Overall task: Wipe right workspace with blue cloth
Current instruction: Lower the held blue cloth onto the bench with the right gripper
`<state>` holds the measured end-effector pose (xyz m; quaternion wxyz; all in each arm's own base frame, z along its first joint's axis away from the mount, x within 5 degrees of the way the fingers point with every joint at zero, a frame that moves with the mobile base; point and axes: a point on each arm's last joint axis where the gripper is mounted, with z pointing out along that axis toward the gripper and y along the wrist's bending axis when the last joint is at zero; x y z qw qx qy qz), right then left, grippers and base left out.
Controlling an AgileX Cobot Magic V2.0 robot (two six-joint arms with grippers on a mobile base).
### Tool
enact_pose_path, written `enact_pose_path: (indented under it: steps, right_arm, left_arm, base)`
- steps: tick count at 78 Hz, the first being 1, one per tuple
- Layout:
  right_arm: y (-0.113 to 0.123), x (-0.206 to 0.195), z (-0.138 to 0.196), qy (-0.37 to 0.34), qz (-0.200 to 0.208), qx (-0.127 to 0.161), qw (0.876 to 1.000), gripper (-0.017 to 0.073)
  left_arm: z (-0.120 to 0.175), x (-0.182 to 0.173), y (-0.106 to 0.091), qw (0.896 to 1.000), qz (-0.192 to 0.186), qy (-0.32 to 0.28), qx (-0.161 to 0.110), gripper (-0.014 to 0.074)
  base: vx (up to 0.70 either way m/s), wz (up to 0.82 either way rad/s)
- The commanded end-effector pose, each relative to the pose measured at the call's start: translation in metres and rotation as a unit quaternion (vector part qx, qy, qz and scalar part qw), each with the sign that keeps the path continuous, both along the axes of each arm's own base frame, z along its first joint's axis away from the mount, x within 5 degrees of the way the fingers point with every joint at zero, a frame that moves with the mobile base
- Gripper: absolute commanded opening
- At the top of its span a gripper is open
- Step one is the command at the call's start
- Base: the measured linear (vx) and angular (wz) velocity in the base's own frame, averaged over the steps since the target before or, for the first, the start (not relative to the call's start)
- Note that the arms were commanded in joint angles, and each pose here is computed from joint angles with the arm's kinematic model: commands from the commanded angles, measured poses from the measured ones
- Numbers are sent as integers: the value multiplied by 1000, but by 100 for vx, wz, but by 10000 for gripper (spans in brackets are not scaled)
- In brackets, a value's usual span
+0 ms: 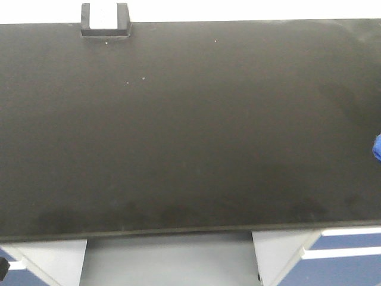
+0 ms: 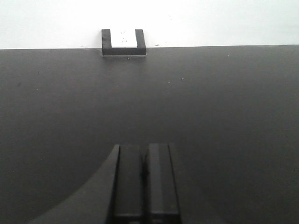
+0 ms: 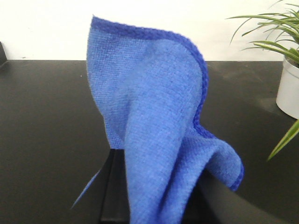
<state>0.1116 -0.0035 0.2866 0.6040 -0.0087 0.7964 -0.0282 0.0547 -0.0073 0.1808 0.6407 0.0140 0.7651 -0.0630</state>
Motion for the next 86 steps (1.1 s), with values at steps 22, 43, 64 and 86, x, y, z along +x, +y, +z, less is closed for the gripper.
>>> enact_pose_path:
  steps: [22,43,64,86]
  right_arm:
    - [0,3,18,-58,3,-8,998,-7]
    - [0,3,18,-58,3,-8,998,-7]
    - [0,3,18,-58,3,-8,998,-7]
    - [0,3,19,-63,3,-3,998,-7]
  left_arm:
    - [16,-1,1,998,4,-58,-7,-6]
    - [16,-1,1,998,4,-58,-7,-6]
    - [16,-1,1,998,4,-58,-7,-6]
    - [16,-1,1,998,4,-58,-7,-6]
  base:
    - [9,1]
    - [0,0]
    - [0,0]
    - [0,0]
